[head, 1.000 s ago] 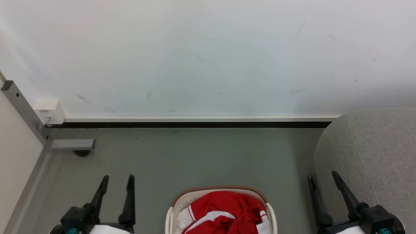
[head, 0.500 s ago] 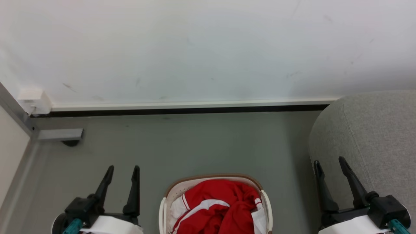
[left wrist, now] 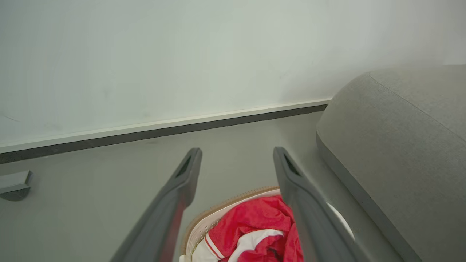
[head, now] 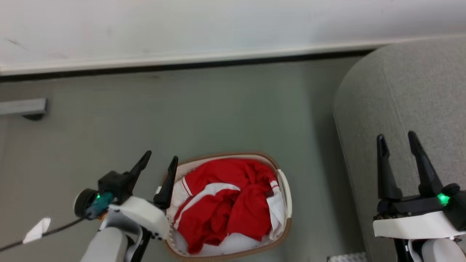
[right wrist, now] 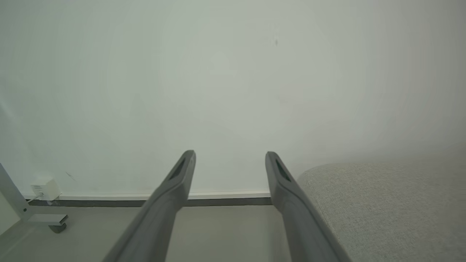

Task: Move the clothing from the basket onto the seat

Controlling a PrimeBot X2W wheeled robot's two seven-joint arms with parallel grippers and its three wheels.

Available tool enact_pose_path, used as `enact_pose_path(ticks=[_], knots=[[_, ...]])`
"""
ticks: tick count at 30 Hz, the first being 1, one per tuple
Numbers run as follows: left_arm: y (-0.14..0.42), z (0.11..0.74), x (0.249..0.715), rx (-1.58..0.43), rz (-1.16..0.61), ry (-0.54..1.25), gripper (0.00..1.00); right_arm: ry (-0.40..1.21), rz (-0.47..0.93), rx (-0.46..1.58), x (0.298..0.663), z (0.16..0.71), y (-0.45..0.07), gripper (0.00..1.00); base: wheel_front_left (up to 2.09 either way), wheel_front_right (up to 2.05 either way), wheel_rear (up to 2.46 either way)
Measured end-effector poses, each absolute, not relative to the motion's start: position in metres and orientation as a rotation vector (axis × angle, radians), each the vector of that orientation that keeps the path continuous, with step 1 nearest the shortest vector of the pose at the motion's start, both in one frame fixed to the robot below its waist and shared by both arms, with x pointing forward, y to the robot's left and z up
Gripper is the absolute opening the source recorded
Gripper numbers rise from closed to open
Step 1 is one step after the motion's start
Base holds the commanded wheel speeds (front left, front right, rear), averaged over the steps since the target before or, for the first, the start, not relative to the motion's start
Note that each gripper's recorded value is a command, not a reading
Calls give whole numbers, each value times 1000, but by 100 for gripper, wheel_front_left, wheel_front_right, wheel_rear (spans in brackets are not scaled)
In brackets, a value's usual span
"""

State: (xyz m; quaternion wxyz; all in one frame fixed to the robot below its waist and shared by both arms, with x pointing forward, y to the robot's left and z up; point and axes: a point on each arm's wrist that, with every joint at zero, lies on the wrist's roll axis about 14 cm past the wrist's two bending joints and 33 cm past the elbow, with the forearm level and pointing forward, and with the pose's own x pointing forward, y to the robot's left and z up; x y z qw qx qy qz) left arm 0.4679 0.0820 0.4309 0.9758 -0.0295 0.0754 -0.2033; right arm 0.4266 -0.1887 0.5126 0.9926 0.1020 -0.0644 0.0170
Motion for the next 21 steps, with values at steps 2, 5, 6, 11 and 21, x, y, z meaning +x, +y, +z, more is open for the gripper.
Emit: enact_pose_path(ticks=[2,5,6,11,21], knots=[[68,410,472,-47,-462,223,100,-125,9,205,430,509,-197,100,0,0,0],[50,375,470,20,-559,343,100,-111,-20,201,434,501,-207,100,0,0,0],[42,366,469,30,-591,371,100,-103,-30,199,435,498,-211,100,0,0,0],[22,305,449,124,-730,576,100,-78,-83,199,438,485,-229,100,0,0,0],[19,214,431,298,-862,891,100,-45,-186,183,439,467,-264,100,0,0,0]])
